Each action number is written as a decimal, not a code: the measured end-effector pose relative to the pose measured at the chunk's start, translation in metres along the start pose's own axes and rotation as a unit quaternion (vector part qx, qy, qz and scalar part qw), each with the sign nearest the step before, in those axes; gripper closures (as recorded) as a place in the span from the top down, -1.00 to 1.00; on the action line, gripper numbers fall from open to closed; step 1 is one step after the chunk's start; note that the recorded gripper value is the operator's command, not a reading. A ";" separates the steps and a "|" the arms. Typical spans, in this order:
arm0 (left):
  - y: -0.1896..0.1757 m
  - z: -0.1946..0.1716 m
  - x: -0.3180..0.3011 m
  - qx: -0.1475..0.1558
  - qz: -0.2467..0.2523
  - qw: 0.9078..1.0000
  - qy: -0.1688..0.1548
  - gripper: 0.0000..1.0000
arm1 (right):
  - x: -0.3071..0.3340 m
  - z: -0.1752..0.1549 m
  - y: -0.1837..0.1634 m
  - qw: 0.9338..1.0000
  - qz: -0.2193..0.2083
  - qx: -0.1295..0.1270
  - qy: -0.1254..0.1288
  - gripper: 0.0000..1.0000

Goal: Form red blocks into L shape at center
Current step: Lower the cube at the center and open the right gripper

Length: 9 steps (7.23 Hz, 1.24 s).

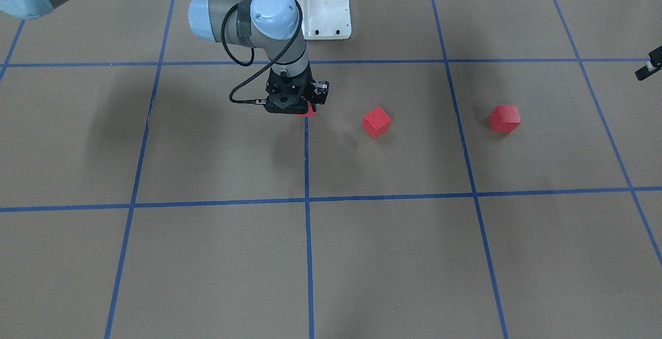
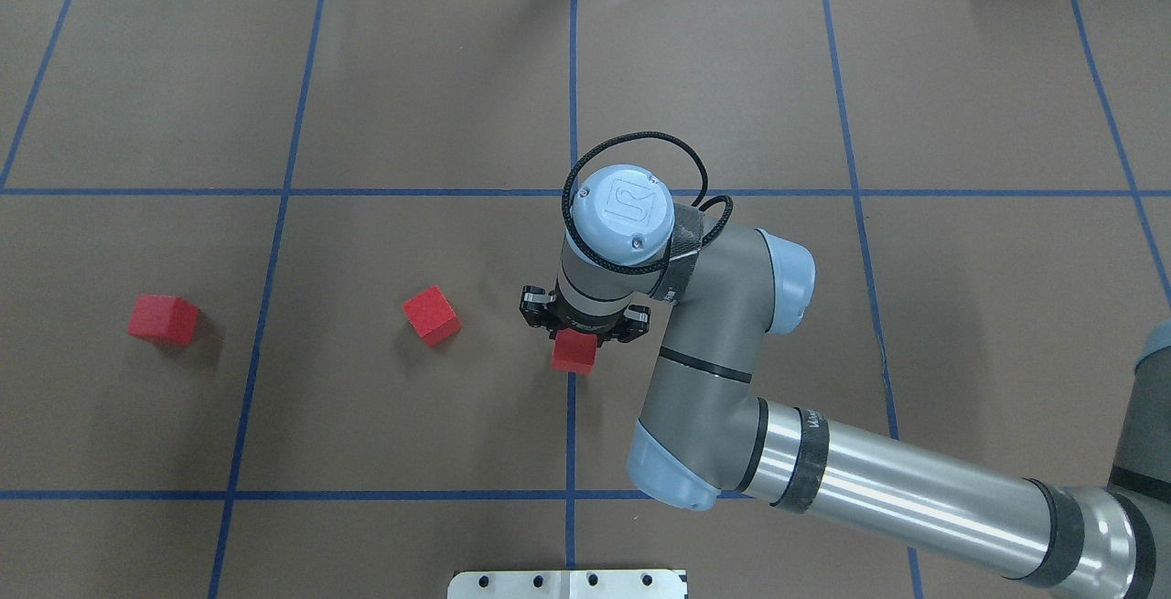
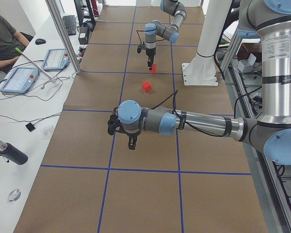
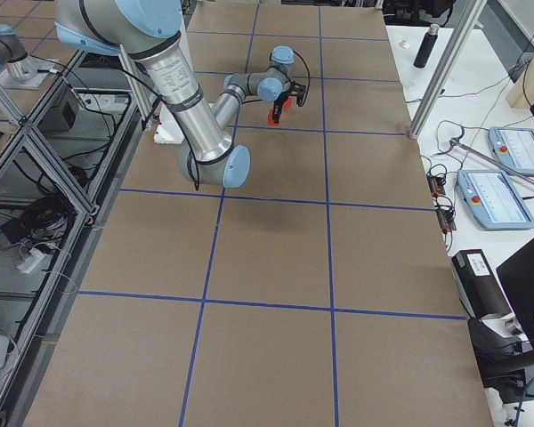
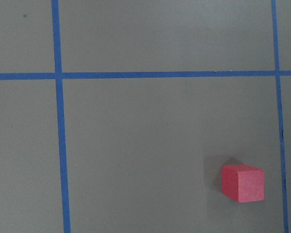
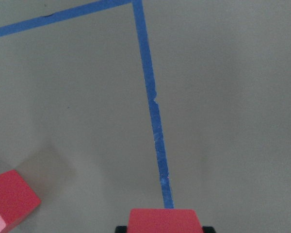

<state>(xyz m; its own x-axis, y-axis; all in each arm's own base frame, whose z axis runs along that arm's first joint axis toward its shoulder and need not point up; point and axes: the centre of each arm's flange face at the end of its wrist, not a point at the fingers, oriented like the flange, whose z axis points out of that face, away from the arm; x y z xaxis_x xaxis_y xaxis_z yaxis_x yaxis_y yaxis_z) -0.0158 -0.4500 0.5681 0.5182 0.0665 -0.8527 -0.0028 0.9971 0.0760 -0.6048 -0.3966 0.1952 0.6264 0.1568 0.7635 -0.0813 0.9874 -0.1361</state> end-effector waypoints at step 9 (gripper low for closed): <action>0.000 -0.004 0.008 0.004 -0.009 1.000 -0.001 1.00 | 0.002 0.020 0.011 1.000 -0.013 0.002 0.016 1.00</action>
<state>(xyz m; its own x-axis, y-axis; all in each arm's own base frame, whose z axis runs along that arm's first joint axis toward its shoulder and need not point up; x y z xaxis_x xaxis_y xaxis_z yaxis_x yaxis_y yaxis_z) -0.0152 -0.4496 0.5590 0.5192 0.0490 -0.8533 0.0137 0.9977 0.0657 -0.6199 -0.3850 0.2080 0.6525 0.1307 0.7464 -0.0672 0.9911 -0.1148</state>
